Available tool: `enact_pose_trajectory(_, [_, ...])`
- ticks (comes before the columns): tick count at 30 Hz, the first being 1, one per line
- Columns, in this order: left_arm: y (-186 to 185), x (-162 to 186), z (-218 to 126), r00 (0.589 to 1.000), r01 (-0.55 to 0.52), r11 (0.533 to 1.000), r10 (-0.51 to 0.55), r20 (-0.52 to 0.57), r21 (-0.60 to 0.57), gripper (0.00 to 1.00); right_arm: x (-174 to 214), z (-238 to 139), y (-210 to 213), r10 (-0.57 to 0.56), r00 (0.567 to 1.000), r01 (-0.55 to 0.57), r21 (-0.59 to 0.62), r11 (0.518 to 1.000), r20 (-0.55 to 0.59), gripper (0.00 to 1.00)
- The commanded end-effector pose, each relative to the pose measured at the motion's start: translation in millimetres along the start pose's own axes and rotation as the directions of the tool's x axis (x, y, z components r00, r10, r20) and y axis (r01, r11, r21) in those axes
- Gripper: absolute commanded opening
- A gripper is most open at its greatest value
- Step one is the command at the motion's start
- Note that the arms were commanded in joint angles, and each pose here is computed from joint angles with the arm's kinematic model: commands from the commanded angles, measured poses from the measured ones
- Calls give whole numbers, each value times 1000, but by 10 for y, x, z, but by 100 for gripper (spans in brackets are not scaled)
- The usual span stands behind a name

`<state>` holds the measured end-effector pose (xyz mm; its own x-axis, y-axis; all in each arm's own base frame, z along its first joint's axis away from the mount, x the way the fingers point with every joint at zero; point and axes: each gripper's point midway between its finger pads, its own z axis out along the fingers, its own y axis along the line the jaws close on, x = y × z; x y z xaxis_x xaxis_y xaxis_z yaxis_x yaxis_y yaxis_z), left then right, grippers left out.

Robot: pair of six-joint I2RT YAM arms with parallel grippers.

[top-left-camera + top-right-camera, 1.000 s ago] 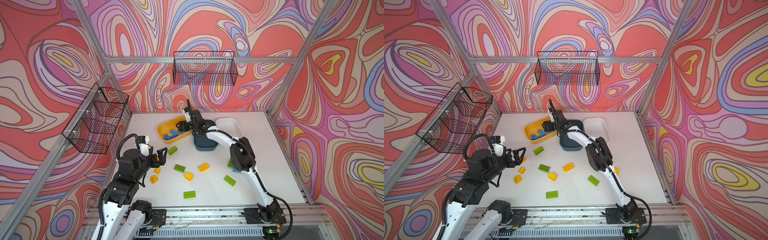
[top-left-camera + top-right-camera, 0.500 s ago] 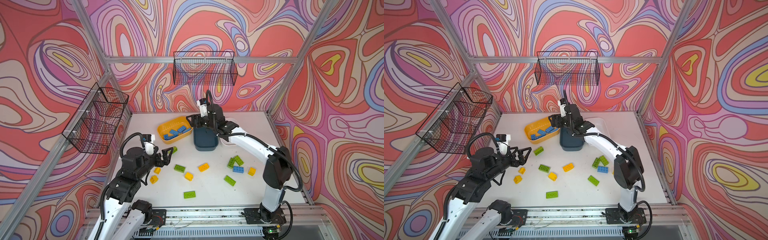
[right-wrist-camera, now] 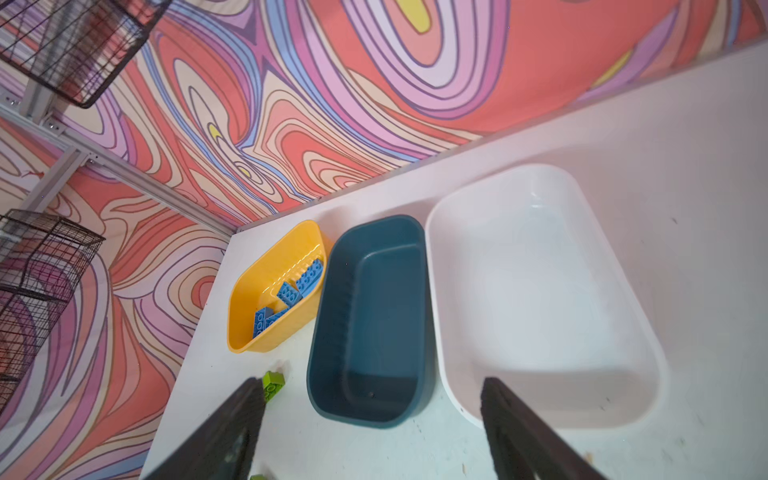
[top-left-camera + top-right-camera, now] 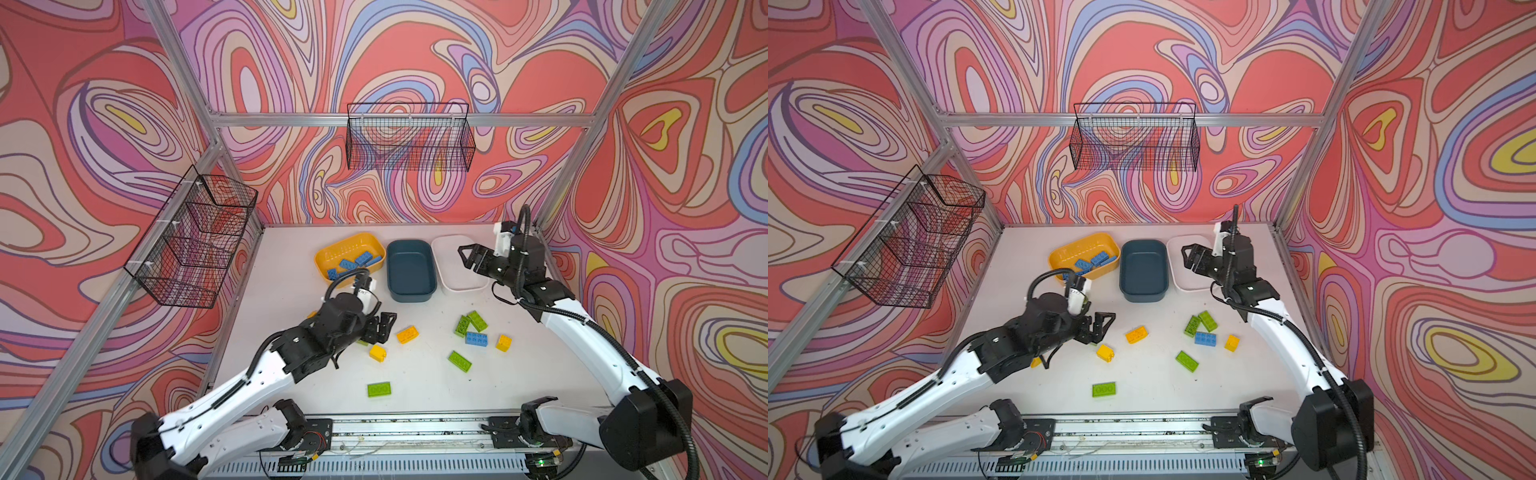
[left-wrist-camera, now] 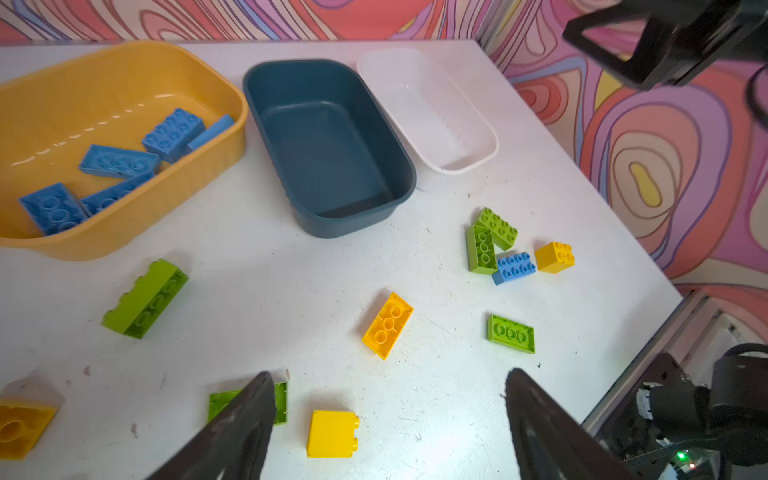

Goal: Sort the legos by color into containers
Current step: 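Withdraw the right arm while the left arm reaches toward a blue 2x4 brick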

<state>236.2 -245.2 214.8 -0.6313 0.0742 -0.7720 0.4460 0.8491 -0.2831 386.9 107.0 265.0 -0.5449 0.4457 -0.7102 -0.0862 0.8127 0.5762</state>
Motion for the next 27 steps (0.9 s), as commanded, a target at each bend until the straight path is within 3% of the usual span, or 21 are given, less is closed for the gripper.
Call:
enact_pose_trajectory(1, [-327, -81, 342, 999, 17, 1000, -17, 30, -6, 85, 113, -116, -292, 145, 989, -144, 14, 989, -40, 86])
enact_pose_trajectory(7, [-1067, 320, 950, 994, -68, 994, 75, -83, 82, 85, 118, -155, -917, 318, 948, -318, 73, 945, 9, 86])
enact_pose_trajectory(11, [-1401, 529, 1241, 986, -56, 990, 76, -151, 131, 85, 55, -149, -1170, 371, 927, -375, 97, 922, 52, 86])
enact_pose_trajectory(14, [-1653, 656, 1404, 976, -114, 979, 142, -166, 168, 86, 7, -119, -1220, 381, 922, -386, 95, 918, 68, 87])
enact_pose_trajectory(27, [-1922, 1254, 2105, 908, -187, 954, 260, -330, 236, 87, -68, -174, -1406, 422, 900, -431, 72, 900, 112, 87])
